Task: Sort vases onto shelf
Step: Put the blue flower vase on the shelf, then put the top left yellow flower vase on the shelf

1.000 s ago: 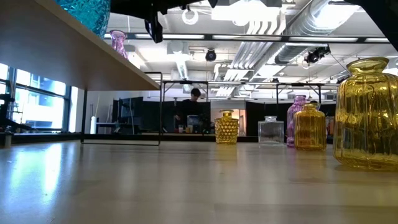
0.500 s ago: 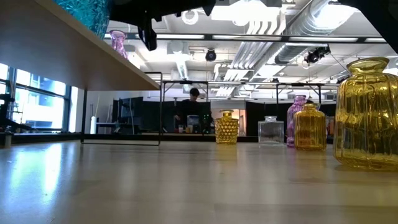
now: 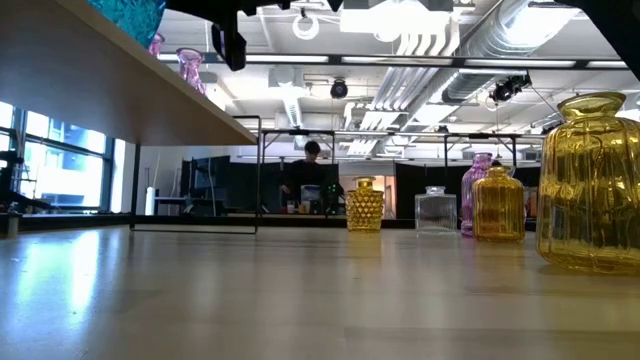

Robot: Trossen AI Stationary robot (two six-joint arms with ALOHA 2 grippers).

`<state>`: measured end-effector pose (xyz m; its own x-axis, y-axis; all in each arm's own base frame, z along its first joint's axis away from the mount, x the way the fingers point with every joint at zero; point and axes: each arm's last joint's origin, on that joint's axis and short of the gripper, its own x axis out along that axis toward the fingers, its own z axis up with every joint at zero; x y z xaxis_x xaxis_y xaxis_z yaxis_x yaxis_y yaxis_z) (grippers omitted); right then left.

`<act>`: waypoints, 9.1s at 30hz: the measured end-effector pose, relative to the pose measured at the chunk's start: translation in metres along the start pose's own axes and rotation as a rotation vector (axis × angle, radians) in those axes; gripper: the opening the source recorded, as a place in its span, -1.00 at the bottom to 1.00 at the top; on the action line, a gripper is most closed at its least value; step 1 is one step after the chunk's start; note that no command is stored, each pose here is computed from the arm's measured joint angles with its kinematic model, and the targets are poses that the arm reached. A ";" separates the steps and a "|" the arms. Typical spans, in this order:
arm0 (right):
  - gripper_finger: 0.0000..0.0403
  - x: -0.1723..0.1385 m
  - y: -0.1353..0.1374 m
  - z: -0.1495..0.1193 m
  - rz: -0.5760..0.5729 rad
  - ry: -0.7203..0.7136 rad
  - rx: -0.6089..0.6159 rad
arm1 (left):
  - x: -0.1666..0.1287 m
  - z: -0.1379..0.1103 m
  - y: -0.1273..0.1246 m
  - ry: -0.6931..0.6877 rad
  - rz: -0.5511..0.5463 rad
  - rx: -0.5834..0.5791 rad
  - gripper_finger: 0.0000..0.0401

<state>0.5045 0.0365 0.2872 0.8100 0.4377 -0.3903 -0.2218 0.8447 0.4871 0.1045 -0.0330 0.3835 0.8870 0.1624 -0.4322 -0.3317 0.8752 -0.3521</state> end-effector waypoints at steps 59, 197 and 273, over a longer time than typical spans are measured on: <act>-1.00 -0.011 0.071 -0.041 -0.740 -0.112 0.332 | 0.000 0.000 0.000 0.002 -0.005 0.016 -0.40; -1.00 0.026 0.139 -0.050 -0.129 -0.129 0.432 | 0.004 0.005 -0.009 -0.028 -0.057 0.017 -0.40; 0.15 -0.253 -0.180 0.004 -0.580 0.459 0.222 | -0.077 0.000 0.081 -0.487 0.406 -0.124 -0.40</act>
<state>0.3417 -0.2273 0.3013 0.4463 0.0689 -0.8923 0.3228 0.9175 0.2323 0.0089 0.0255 0.3881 0.7174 0.6835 -0.1348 -0.6805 0.6461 -0.3457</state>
